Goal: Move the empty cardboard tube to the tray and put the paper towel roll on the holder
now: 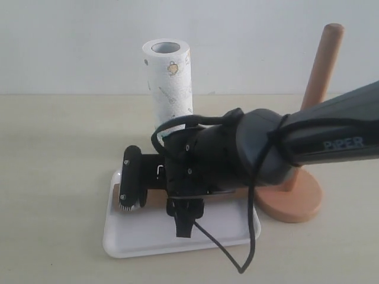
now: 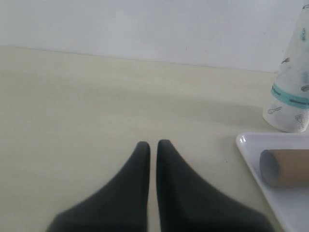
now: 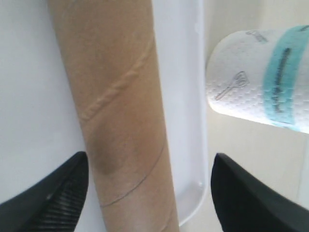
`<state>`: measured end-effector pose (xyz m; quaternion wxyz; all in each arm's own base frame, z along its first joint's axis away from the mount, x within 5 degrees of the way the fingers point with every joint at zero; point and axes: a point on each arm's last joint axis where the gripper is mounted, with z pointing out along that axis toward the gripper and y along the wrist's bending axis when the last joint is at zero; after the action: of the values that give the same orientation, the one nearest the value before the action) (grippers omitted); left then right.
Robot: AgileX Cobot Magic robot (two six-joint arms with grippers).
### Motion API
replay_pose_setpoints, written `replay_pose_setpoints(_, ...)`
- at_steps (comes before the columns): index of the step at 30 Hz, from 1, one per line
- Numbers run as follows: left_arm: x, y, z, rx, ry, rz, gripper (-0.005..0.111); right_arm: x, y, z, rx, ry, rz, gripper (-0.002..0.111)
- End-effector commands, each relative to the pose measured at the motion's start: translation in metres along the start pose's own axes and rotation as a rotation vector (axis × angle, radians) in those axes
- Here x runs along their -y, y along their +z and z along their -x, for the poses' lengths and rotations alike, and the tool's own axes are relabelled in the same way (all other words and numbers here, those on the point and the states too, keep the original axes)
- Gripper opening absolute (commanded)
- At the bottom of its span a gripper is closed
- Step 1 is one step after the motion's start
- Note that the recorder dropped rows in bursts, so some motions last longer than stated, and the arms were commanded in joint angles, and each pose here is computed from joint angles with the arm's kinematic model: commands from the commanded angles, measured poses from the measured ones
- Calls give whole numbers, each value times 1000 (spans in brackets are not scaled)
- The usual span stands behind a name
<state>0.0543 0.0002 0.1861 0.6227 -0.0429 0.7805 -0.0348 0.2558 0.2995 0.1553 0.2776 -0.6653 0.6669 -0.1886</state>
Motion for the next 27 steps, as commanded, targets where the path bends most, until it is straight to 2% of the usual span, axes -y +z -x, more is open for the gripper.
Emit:
replay_pose_setpoints(1,0,0,-1,2,-3,3,5,17,-33,4,50,40,-59,68)
replay_pose_setpoints(4,0,0,-1,2,-3,3,5,28,-62,2,51,73,-106,68)
replay_pose_setpoints(6,0,0,-1,2,-3,3,5,37,-97,1,89,118,-152,68)
replay_pose_setpoints(10,0,0,-1,2,-3,3,5,39,-177,6,290,178,-200,68)
replay_pose_setpoints(13,0,0,-1,2,-3,3,5,28,-218,2,355,227,-153,68)
replay_pose_setpoints(16,0,0,-1,2,-3,3,5,15,-232,-10,286,306,-49,67)
replay_pose_setpoints(17,0,0,-1,2,-3,3,5,12,-231,-14,234,333,-18,63)
replay_pose_setpoints(18,0,0,-1,2,-3,3,5,11,-229,-19,169,367,-12,52)
replay_pose_setpoints(20,0,0,-1,2,-3,3,5,8,-228,-27,82,425,-1,21)
replay_pose_setpoints(22,0,0,-1,2,-3,3,5,5,-228,-26,76,489,31,0)
replay_pose_setpoints(25,0,0,-1,2,-3,3,5,4,-228,-24,100,642,60,1)
replay_pose_setpoints(27,0,0,-1,2,-3,3,5,4,-228,-21,125,685,68,1)
